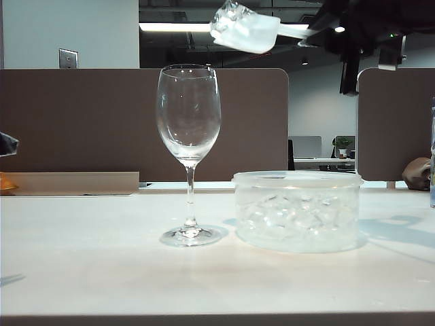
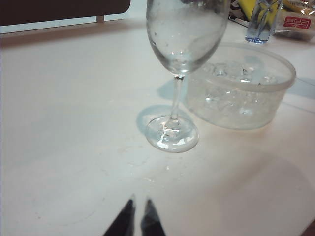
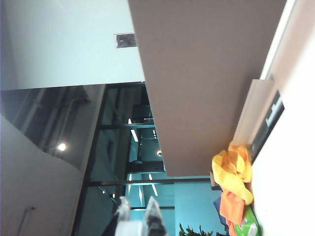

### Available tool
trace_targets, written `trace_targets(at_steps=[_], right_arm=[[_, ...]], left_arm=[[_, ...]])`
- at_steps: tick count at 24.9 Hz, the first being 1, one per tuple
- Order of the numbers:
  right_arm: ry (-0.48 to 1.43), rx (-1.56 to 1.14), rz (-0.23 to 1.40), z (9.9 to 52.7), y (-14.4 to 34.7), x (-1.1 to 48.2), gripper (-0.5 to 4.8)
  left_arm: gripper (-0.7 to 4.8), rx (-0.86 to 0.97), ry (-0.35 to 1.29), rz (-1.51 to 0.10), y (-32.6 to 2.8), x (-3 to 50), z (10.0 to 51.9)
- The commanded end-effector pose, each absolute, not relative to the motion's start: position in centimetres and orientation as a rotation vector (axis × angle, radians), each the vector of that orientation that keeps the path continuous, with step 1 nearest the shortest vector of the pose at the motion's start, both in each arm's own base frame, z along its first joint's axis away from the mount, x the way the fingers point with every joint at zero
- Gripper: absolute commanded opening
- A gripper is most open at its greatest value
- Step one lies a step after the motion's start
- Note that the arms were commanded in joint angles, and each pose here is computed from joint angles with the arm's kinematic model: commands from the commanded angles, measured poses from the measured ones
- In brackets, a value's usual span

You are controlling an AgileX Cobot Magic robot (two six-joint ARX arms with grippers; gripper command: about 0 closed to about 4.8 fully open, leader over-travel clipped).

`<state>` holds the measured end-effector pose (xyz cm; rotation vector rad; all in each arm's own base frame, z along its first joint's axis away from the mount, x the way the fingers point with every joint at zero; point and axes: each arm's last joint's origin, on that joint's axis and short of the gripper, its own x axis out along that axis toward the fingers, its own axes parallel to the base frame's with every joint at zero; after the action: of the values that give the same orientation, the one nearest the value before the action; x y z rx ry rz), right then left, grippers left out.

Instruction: Pick up an ice shovel filled with ice cubes and pour the ice from the shovel into the glass.

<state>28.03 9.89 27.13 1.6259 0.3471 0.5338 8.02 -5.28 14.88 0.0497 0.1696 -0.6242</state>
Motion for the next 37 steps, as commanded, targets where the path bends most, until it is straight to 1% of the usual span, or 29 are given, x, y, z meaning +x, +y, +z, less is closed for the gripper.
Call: trace_targets(at_steps=[1,8,17,26,28,33,37], right_arm=[[0.338,1.621,0.568,27.6,10.2,27.9,-0.05],[0.392,1.574,0.573,27.2,12.3,27.1,-0.05],[0.397,1.472,0.558,27.0,12.5,26.9,-0.05],[0.373,1.443,0.568,27.4,12.4,26.7,-0.05],[0.365,1.428,0.572,27.7,12.5,26.8,-0.05],[0.362,1.344,0.571,30.0,12.9,27.6,-0.05],[0.369,1.333,0.563,30.7,12.9,27.7,-0.05]], left_arm=[[0.29,0.047,0.173,-0.627,-5.3,8.0,14.8],[0.29,0.047,0.173,-0.628,-5.3,8.0,14.8],[0.29,0.047,0.173,-0.628,-5.3,8.0,14.8],[0.29,0.047,0.173,-0.627,-5.3,8.0,14.8],[0.29,0.047,0.173,-0.628,-5.3,8.0,14.8],[0.29,0.047,0.173,-0.628,-5.3,8.0,14.8],[0.29,0.047,0.173,-0.628,-5.3,8.0,14.8]])
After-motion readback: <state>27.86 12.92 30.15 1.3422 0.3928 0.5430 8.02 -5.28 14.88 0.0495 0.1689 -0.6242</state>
